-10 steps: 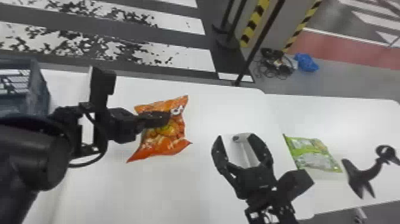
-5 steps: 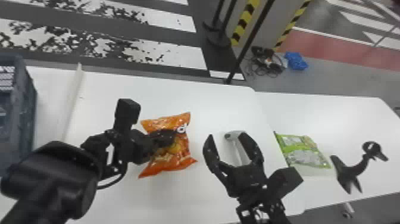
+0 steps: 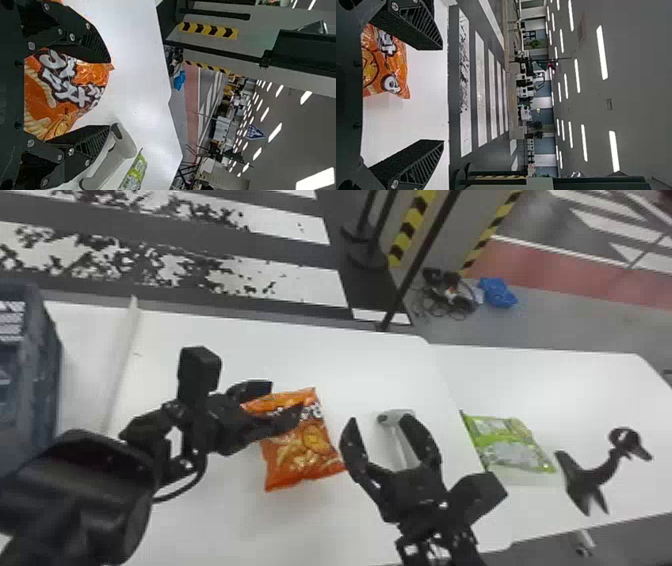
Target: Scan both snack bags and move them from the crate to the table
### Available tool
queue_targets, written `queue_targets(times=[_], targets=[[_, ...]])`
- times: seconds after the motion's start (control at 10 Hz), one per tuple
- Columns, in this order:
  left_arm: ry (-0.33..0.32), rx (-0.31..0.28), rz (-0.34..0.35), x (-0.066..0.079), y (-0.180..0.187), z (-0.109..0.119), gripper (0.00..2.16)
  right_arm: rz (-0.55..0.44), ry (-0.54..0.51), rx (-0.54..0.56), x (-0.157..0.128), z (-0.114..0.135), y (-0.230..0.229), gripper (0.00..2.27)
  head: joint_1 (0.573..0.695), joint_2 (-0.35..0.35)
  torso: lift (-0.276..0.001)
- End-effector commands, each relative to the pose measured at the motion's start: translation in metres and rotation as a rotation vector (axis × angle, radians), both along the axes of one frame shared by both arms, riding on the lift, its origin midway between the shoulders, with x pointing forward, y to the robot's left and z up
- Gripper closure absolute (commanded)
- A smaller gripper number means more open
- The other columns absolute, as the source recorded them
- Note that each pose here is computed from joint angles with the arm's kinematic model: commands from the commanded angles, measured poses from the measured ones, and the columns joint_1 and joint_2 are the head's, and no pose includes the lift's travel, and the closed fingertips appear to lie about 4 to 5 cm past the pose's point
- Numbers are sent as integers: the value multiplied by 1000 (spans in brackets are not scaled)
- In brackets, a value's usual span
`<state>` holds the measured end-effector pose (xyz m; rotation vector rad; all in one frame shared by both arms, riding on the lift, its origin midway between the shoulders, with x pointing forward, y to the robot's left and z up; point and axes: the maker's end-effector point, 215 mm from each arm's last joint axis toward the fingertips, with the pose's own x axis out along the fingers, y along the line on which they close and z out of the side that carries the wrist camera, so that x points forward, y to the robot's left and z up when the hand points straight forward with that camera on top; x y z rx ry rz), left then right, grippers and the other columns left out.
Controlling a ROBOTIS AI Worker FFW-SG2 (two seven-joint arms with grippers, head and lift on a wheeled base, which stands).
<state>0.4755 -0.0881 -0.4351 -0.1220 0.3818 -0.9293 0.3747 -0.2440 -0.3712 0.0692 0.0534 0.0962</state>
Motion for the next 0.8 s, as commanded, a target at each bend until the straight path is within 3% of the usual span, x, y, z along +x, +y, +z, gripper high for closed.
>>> queue_targets(times=[0.0,0.1,0.2,0.3,0.5,0.7], targets=[[-72,-23,65,7,31,25,39,0,2,-1,0,-1,-1,93,695,-350,-88],[-119,-25,125,12,61,40,43,-2,8,6,-1,-3,-2,97,695,-350,-88],[-215,-39,186,15,97,64,73,-2,14,15,0,-4,-2,93,695,-350,-88],[-233,-22,234,12,127,68,83,-8,42,44,2,-11,-6,93,695,-339,-88],[-292,36,399,7,193,80,83,-10,129,88,7,-27,-9,100,695,-250,-88],[-302,81,518,-6,230,86,87,5,279,147,10,-57,-7,93,695,-187,-88]])
